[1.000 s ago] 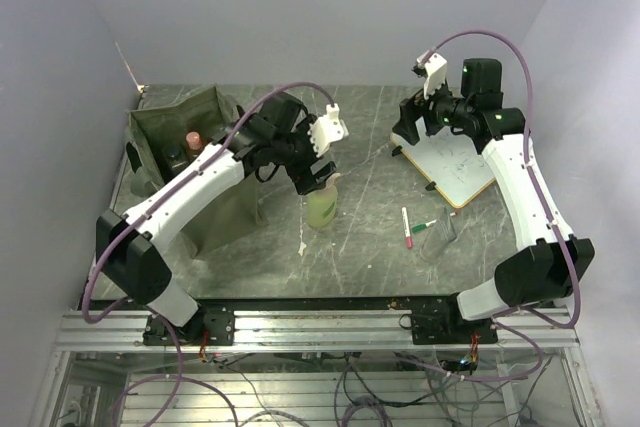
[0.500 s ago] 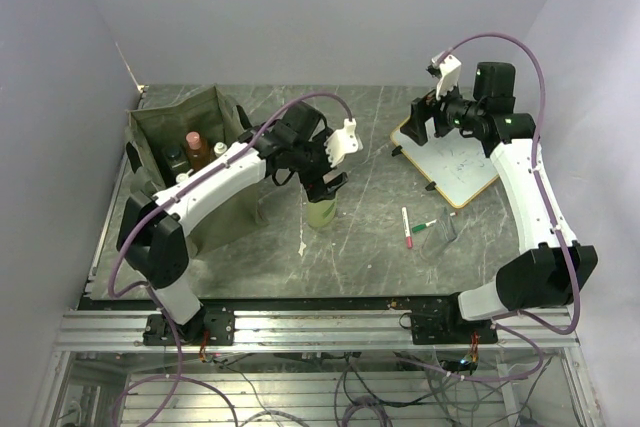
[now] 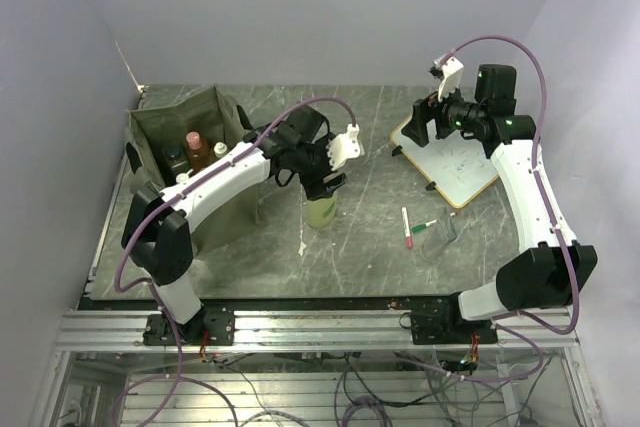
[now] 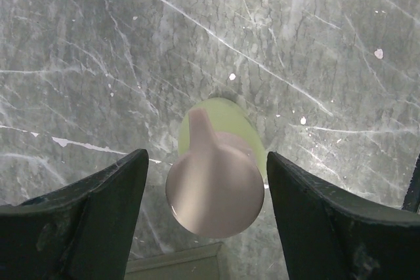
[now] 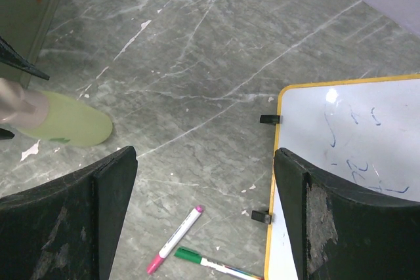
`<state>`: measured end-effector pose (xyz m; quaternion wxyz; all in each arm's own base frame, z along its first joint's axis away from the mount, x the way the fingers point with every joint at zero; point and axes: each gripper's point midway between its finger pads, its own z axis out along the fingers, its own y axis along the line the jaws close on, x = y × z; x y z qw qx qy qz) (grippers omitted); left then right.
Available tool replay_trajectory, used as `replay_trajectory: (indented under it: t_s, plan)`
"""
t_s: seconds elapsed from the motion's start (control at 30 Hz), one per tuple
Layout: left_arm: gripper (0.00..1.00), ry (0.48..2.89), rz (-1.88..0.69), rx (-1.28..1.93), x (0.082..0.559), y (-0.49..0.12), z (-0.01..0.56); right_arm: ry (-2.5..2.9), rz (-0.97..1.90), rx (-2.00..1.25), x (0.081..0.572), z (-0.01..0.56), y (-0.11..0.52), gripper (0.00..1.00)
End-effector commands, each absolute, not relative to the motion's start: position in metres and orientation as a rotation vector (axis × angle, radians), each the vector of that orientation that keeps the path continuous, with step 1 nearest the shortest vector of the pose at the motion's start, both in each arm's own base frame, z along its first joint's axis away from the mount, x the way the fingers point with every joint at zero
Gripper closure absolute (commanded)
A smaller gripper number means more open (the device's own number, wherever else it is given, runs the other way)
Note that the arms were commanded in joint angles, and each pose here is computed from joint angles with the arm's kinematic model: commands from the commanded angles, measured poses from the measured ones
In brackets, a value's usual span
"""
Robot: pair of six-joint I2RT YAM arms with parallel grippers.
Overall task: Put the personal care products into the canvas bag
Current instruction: Pick up the care product from the center of the board.
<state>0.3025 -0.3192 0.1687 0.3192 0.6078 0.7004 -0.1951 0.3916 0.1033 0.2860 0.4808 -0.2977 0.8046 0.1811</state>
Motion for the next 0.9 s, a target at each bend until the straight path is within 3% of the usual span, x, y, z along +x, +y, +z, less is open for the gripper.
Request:
replay_trajectory:
  t_s: [0.0, 0.43, 0.7, 0.87]
  plan:
    - [0.20, 1.818, -0.502, 1.639, 0.3004, -0.3212, 0.1677, 1.926, 0.443, -0.715, 0.3895, 0.2965, 0.1022, 0.15]
    - [0.31, 1.820, -0.510, 1.644, 0.2992, -0.3243, 0.1688, 1.928, 0.444, -0.714, 0.3896, 0.2954, 0.1012, 0.15]
    - [0.31, 1.819, -0.515, 1.628, 0.2973, -0.3277, 0.1706, 1.930, 0.447, -0.713, 0.3901, 0.2945, 0.1010, 0.15]
    - [0.37, 1.818, -0.510, 1.628, 0.2984, -0.3279, 0.1702, 1.929, 0.450, -0.714, 0.3896, 0.2944, 0.1016, 0.15]
